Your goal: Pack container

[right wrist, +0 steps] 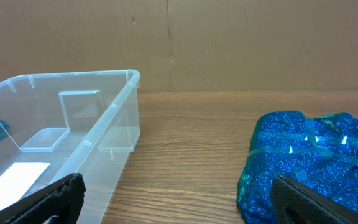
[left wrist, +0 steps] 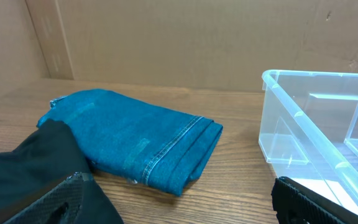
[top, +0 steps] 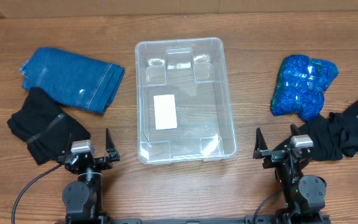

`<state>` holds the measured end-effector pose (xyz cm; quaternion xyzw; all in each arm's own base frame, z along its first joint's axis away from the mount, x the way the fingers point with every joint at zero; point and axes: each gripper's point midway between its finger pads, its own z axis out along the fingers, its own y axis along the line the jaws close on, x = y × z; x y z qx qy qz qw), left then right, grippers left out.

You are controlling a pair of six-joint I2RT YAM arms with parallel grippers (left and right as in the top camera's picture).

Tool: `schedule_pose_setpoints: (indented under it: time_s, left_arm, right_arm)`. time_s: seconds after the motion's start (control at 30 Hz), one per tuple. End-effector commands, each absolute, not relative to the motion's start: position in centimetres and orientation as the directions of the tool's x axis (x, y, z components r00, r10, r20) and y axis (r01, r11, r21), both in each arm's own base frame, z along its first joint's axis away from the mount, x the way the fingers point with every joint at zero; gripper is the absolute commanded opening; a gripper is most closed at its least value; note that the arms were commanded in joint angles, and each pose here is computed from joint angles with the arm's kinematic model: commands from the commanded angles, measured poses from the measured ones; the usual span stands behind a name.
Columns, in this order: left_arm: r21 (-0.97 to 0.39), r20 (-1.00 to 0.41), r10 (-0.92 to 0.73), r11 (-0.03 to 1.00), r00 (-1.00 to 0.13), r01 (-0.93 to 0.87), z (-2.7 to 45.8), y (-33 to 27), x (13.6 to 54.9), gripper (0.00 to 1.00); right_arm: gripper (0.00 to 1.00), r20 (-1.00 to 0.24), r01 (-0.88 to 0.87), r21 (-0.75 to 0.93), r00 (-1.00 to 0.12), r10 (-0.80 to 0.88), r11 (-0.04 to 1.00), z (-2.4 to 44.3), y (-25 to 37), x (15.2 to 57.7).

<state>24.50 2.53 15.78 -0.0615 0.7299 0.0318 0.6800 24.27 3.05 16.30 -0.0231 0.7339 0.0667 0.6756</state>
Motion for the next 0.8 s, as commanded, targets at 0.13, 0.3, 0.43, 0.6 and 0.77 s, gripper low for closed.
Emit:
schedule_pose_setpoints:
  time_s: [0.13, 0.3, 0.43, 0.6, 0.77]
  left_arm:
    - [-0.019, -0.998, -0.028, 0.99, -0.063, -0.136, 15.8, 2.6, 24.5, 1.0]
    - [-0.087, -0.994, -0.096, 0.987, -0.06, -0.135, 15.7, 2.5, 24.5, 1.0]
    - [-0.181, -0.975, -0.196, 0.975, -0.108, -0.13, 14.5, 2.1, 24.7, 1.0]
    - [-0.222, -0.964, -0.209, 0.973, -0.165, 0.063, 18.5, -1.4, 24.7, 1.0]
    - [-0.229, -0.943, -0.212, 0.973, -0.258, 0.04, 25.7, -1.4, 25.2, 1.0]
  right_arm:
    - [1.0, -0.996, -0.136, 0.068, -0.069, 0.059, 0.988, 16.9, 3.3, 24.2]
    - [1.0, -0.99, -0.131, 0.124, -0.081, 0.114, 0.984, 16.8, 3.3, 24.2]
    - [1.0, -0.98, -0.119, 0.128, -0.167, 0.107, 0.985, 14.8, 3.3, 24.6]
    - [1.0, -0.942, -0.087, 0.176, -0.304, 0.142, 0.981, 13.6, 3.4, 25.2]
    - [1.0, -0.918, -0.07, 0.174, -0.373, 0.136, 0.982, 19.4, 3.6, 27.8]
